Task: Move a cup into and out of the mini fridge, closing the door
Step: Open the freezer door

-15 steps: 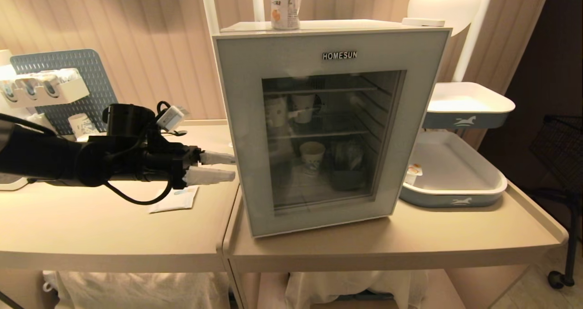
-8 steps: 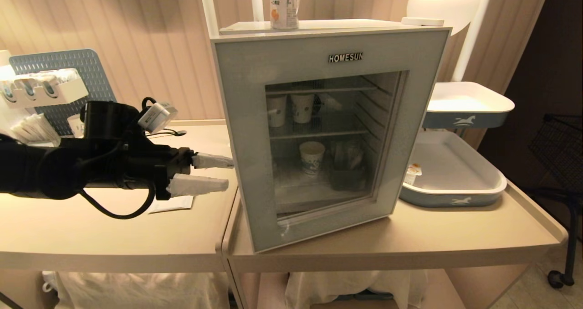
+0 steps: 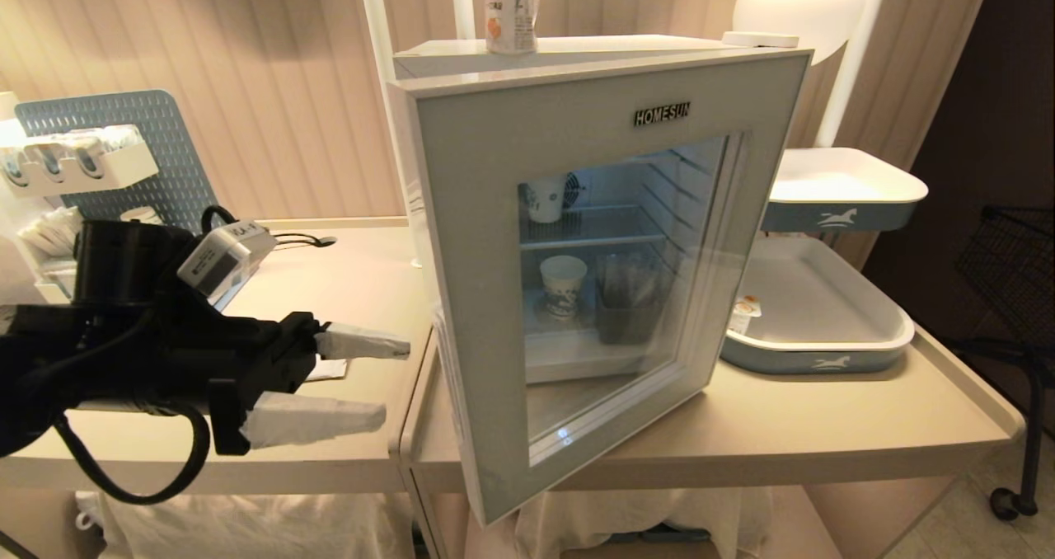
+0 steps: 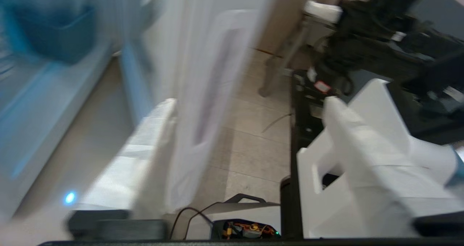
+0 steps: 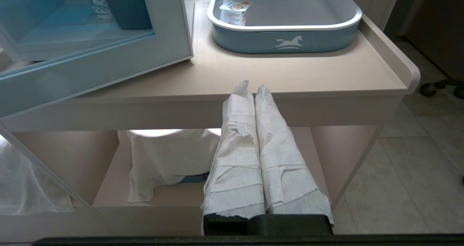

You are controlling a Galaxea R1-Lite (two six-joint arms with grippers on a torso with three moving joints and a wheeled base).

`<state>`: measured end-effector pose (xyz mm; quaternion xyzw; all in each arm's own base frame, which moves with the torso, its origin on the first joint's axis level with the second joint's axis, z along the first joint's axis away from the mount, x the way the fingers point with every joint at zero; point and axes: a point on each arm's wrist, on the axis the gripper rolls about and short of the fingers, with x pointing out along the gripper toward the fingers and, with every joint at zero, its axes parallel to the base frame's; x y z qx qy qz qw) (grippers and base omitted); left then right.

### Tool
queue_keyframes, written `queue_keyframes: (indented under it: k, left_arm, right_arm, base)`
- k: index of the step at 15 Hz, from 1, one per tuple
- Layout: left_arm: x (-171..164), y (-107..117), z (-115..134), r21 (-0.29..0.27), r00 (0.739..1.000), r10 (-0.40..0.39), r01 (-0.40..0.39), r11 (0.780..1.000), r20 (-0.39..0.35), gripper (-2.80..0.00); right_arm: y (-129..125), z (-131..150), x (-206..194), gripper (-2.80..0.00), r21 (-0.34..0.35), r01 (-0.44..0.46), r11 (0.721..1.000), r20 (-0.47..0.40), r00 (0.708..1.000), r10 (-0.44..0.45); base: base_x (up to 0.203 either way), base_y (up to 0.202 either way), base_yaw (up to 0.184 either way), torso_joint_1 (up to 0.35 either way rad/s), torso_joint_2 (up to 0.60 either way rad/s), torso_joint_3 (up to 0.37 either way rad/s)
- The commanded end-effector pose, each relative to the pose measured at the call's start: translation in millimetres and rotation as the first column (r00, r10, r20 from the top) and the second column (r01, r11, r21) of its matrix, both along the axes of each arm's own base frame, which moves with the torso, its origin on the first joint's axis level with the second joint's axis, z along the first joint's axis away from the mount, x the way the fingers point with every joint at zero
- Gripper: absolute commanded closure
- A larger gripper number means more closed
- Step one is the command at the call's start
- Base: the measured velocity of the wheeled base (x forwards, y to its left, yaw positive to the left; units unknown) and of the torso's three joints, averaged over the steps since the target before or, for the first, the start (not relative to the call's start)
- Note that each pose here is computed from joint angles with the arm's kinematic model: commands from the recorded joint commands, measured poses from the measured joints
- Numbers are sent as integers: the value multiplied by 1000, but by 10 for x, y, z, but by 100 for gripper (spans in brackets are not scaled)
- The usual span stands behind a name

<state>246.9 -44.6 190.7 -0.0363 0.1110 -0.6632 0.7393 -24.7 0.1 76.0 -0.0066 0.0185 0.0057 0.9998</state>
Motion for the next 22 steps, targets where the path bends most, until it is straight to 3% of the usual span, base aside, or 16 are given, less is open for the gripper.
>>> queue_keyframes:
  k: [1,5,10,14,18,22]
  left_arm:
    - [30,96,-4,5,999,51,-51,999,-18,0]
    - [413,194,-170,64,974,190,-183,981,-121,0]
    - [534,-201,-252,131,978,163,-145,981,-133,0]
    - [414,-452,-278,141,984,90,-68,988,-156,0]
    - [126,-659,-90,120,992,-1,16,993,-129,0]
    - [-215,-1063,161,88,981,-171,180,980,-93,0]
  right_arm:
    - [0,0,1,0,0,-2,1000,-1,1000,2]
    - [0,0,1,0,-1,-1,1000,-2,1000,1]
    - [0,0,1,0,-1,0,1000,-1,1000,0]
    - [0,0,1,0,-1,0,1000,-1,1000,0]
    - [0,0,1,0,-1,-1,1000,-1,1000,1]
    - [0,0,1,0,-1,-1,1000,-1,1000,1]
  base:
    - [0,0,0,0,0,0]
    - [0,0,0,0,0,0]
    - [0,0,0,0,0,0]
    - [0,0,0,0,0,0]
    - [0,0,0,0,0,0]
    - [0,0,0,0,0,0]
